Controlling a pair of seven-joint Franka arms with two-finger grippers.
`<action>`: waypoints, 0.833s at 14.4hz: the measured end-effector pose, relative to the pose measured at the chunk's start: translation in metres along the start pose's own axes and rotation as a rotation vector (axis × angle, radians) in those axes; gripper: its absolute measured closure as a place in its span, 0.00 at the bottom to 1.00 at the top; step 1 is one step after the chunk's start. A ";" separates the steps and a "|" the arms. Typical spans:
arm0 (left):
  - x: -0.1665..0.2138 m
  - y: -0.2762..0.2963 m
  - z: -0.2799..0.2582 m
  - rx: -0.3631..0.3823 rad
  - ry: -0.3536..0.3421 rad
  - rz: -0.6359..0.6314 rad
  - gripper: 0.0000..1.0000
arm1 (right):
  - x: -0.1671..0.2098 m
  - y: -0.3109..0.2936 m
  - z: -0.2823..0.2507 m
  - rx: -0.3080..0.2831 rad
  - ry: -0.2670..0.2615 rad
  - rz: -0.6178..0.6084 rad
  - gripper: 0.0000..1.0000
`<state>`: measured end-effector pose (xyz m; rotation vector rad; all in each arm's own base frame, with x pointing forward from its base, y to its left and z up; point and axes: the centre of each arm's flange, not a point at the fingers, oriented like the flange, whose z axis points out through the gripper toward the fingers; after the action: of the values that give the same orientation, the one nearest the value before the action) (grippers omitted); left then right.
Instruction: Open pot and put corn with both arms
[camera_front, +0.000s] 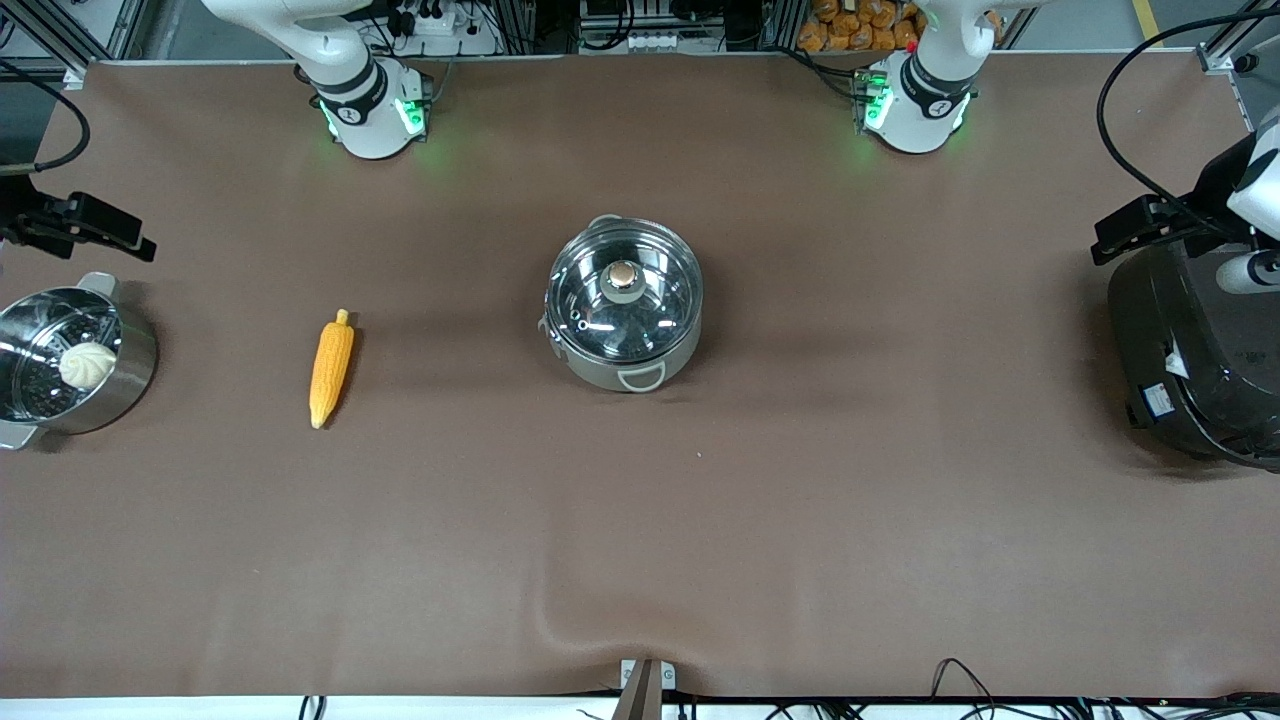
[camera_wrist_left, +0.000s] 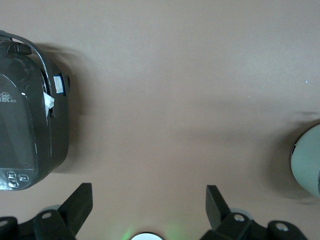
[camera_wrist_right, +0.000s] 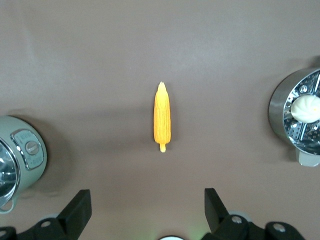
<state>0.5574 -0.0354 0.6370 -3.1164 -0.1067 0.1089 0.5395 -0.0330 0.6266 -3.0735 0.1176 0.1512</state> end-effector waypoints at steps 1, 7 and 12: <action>0.000 0.000 0.000 0.000 0.000 0.000 0.00 | -0.001 0.000 0.000 0.000 -0.004 0.000 0.00; -0.001 0.010 -0.003 -0.001 0.007 0.018 0.00 | -0.003 0.002 -0.001 -0.015 -0.010 0.001 0.00; 0.001 0.068 0.010 -0.085 -0.012 0.090 0.00 | -0.001 0.002 0.007 -0.018 -0.024 0.001 0.00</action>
<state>0.5625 -0.1029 0.6253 -3.2058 0.0295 0.1284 0.5373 -0.0340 0.6193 -3.0886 0.1173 0.1902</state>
